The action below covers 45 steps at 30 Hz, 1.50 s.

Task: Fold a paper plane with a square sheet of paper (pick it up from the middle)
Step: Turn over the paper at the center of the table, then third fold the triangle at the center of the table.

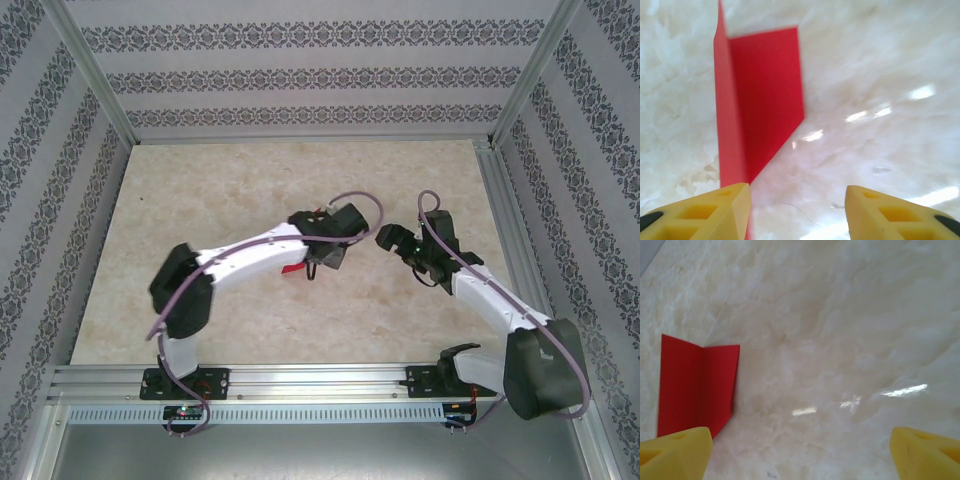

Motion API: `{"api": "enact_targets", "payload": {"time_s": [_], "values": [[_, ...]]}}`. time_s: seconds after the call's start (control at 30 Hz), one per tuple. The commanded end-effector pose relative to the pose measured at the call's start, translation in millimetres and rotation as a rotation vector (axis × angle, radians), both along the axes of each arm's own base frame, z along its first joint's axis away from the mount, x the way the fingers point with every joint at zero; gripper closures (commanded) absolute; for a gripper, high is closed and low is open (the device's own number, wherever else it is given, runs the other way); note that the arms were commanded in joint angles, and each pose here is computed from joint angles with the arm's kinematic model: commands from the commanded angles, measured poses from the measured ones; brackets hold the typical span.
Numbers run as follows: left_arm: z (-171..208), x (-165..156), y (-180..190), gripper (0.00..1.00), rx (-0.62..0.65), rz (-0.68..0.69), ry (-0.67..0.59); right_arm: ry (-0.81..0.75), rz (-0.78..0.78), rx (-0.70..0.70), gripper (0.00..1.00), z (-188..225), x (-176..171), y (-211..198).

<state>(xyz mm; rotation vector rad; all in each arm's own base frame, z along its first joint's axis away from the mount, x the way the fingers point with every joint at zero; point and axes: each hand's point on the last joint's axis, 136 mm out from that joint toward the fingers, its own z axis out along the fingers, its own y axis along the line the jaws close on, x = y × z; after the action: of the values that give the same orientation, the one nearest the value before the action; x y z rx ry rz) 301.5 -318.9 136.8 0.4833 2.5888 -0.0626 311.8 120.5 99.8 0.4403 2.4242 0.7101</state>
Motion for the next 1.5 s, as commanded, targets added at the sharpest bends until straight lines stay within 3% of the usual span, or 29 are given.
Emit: {"api": "enact_targets", "payload": {"time_s": [0.0, 0.1, 0.3, 0.4, 0.57, 0.73, 0.97, 1.17, 1.47], "values": [[20.0, 8.4, -2.6, 0.43, -0.248, 0.011, 0.031, -0.059, 0.133, 0.060, 0.08, 20.0, 8.3, 38.4], [11.3, 19.6, 17.6, 0.42, -0.350, 0.075, 0.068, -0.042, 0.181, 0.064, 0.10, 14.4, 8.6, 60.8], [-48.3, 40.4, 46.9, 0.70, -0.426, 0.175, 0.198, 0.013, 0.256, 0.064, 0.26, 0.5, 10.3, 101.9], [-67.3, 44.7, 41.0, 0.78, -0.462, 0.167, 0.239, 0.036, 0.276, 0.062, 0.31, -6.8, 11.9, 114.6], [-97.9, 53.1, 52.1, 0.83, -0.399, 0.225, 0.258, 0.065, 0.321, 0.071, 0.38, -15.2, 14.1, 135.1], [-118.1, 46.0, 64.5, 0.84, -0.389, 0.281, 0.293, 0.096, 0.351, 0.076, 0.41, -23.9, 12.2, 148.7], [-134.9, 10.1, 74.7, 0.82, -0.422, 0.428, 0.393, 0.121, 0.374, 0.073, 0.43, -27.1, 5.5, 152.3], [-120.2, -15.7, 69.5, 0.80, -0.488, 0.505, 0.393, 0.185, 0.401, 0.084, 0.43, -33.2, -20.1, 152.5], [-133.2, -29.4, 82.1, 0.83, -0.495, 0.571, 0.396, 0.310, 0.362, 0.191, 0.45, -45.1, -64.4, 169.6]]}}
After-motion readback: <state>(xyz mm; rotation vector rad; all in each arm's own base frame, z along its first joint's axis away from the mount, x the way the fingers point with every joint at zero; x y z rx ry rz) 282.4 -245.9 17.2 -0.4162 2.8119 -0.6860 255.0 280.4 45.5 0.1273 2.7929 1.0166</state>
